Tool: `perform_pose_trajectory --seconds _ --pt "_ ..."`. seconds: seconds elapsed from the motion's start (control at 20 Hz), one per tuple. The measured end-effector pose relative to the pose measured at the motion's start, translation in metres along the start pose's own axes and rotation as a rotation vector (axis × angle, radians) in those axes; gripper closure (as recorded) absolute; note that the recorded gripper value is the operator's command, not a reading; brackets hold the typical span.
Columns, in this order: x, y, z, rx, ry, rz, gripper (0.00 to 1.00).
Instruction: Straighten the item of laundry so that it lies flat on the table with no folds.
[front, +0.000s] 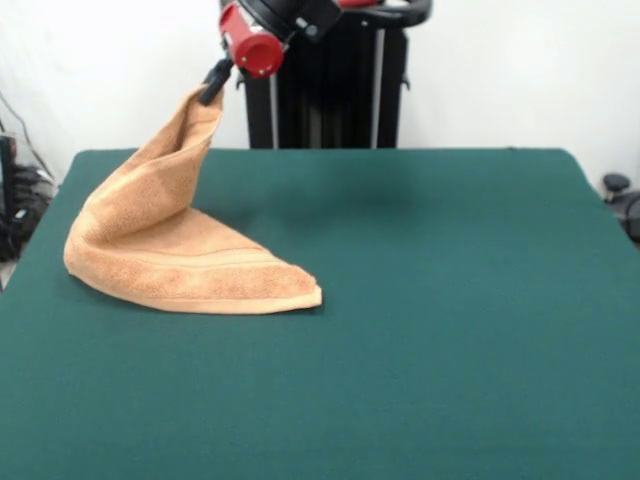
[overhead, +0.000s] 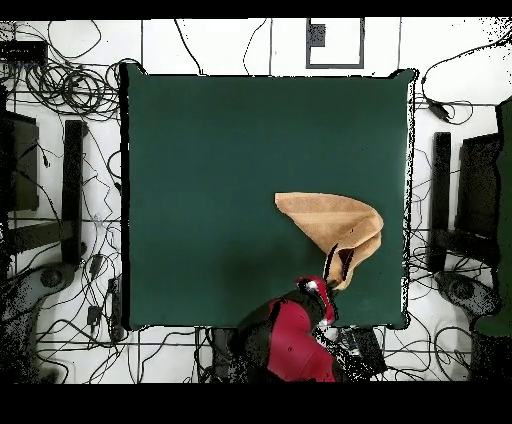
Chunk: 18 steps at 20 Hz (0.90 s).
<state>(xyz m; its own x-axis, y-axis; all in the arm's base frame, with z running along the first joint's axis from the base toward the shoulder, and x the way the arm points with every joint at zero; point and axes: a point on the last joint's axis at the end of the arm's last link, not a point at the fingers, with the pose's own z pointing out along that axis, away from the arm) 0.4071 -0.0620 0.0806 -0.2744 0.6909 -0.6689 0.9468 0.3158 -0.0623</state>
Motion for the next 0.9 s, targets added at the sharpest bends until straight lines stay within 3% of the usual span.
perform_pose_trajectory --seconds 0.4,0.9 --pt "-0.011 -0.004 0.001 -0.024 0.014 0.05 1.0" --pt "-0.021 -0.028 0.001 -0.051 0.057 0.056 1.0"
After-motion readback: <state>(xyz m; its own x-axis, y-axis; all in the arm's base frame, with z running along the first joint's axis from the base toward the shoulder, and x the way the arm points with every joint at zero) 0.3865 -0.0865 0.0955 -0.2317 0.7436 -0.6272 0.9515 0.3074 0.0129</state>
